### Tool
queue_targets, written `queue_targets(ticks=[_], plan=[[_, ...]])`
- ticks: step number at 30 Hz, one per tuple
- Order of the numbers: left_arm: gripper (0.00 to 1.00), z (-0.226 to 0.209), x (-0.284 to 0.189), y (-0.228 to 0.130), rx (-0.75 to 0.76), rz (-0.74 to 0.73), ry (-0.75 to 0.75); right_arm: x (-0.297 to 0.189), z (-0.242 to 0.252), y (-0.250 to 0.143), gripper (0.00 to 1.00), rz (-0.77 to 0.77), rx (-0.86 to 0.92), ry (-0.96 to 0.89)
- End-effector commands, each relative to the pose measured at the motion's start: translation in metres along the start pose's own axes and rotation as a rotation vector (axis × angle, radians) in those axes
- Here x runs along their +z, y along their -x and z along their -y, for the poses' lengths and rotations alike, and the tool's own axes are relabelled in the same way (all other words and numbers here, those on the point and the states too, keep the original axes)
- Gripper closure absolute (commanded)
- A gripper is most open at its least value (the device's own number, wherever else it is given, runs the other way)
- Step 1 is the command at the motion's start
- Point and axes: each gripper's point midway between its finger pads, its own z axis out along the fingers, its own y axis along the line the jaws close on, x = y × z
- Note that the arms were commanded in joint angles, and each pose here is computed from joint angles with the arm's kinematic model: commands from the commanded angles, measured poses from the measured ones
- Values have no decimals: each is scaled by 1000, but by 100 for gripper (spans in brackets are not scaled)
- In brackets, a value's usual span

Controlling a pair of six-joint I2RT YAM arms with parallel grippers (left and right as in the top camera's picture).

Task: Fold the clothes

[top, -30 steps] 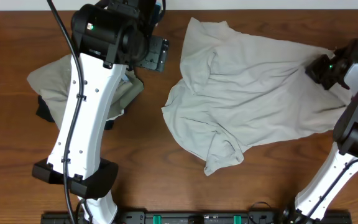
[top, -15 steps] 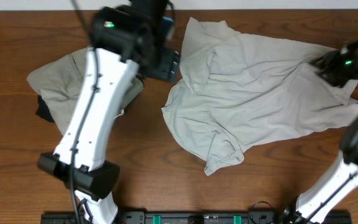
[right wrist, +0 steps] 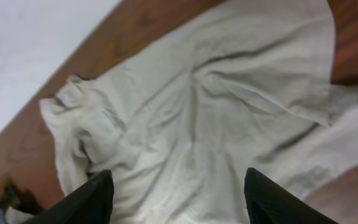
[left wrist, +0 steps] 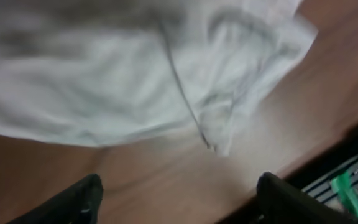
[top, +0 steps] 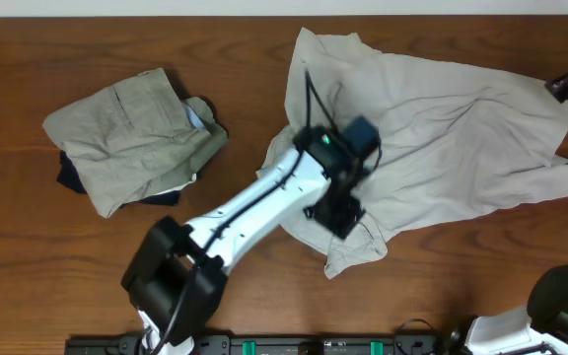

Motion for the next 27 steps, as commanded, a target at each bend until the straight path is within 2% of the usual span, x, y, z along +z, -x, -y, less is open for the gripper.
queue_targets(ticks=[1, 5, 8, 14, 16, 18, 20, 27], plan=[[12, 14, 18, -17, 15, -50, -39, 3, 10, -3, 34, -15, -21, -40], [5, 19, 38, -21, 41, -47, -45, 3, 11, -6, 34, -27, -16, -43], [6, 26, 49, -30, 43, -70, -87, 3, 11, -7, 34, -32, -14, -44], [18, 47, 60, -34, 44, -84, -225, 3, 12, -10, 34, -43, -10, -46], [25, 52, 66, -34, 48, -89, -251, 2, 12, -11, 34, -48, -8, -47], [36, 53, 73, -35, 51, -103, -250, 2, 12, -12, 34, -51, -7, -48], [38, 55, 79, -37, 55, -117, -247, 2, 12, -12, 34, -52, -6, -48], [69, 55, 86, -39, 54, -136, -243, 2, 13, -15, 34, -61, -2, -50]])
